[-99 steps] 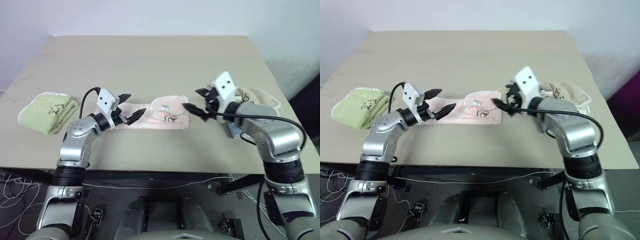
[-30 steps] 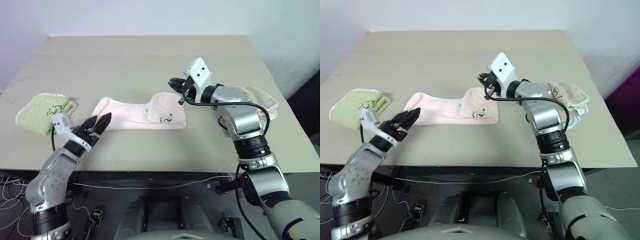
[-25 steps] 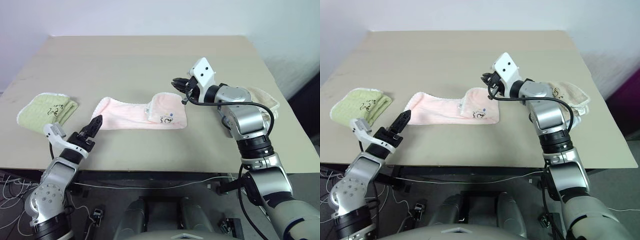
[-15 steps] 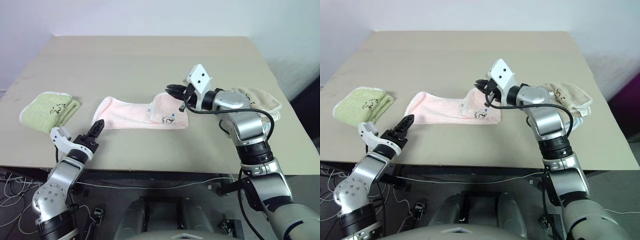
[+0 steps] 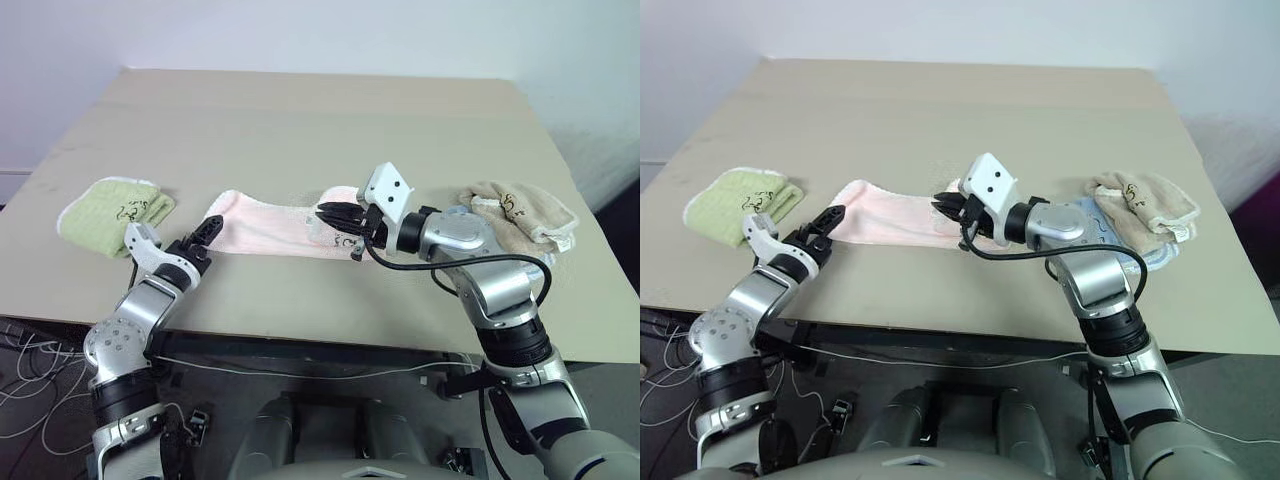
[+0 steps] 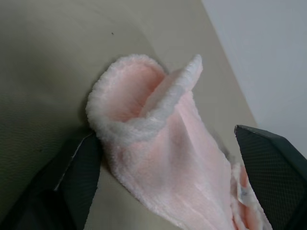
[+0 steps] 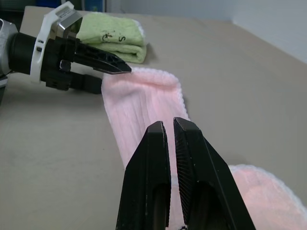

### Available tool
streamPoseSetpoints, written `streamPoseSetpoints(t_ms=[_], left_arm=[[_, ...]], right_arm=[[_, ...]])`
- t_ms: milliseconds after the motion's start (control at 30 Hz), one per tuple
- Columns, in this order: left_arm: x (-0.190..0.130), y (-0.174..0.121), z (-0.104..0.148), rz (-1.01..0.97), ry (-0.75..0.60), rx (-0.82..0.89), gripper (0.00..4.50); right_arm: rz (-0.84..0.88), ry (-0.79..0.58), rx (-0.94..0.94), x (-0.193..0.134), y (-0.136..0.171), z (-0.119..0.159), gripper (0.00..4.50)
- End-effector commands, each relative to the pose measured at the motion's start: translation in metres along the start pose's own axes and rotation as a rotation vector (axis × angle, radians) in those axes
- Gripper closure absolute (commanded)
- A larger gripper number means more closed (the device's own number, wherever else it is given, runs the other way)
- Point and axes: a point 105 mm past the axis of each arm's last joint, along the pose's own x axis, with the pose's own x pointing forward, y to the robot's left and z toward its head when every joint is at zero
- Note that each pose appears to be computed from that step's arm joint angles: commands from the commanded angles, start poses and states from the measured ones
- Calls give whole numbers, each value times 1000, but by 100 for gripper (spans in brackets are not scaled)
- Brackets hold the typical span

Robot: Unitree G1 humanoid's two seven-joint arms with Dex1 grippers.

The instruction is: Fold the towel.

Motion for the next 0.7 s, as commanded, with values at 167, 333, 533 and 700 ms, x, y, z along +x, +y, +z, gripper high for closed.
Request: streamPoseSetpoints(t_ms=[167, 333, 533, 700], left_arm=[[5, -5, -4, -36, 1, -11, 256], [5, -14, 5, -80, -43, 19, 424], [0, -12, 31, -87, -105, 87, 448], [-13, -10, 75, -90, -202, 179, 448]], right_arm=[[-37, -29, -21, -7, -1, 10, 419], [-47, -8, -18, -7, 0, 3, 419], [-63, 9, -29, -9, -2, 0, 419], [-85, 22, -33, -13, -8, -2, 419]])
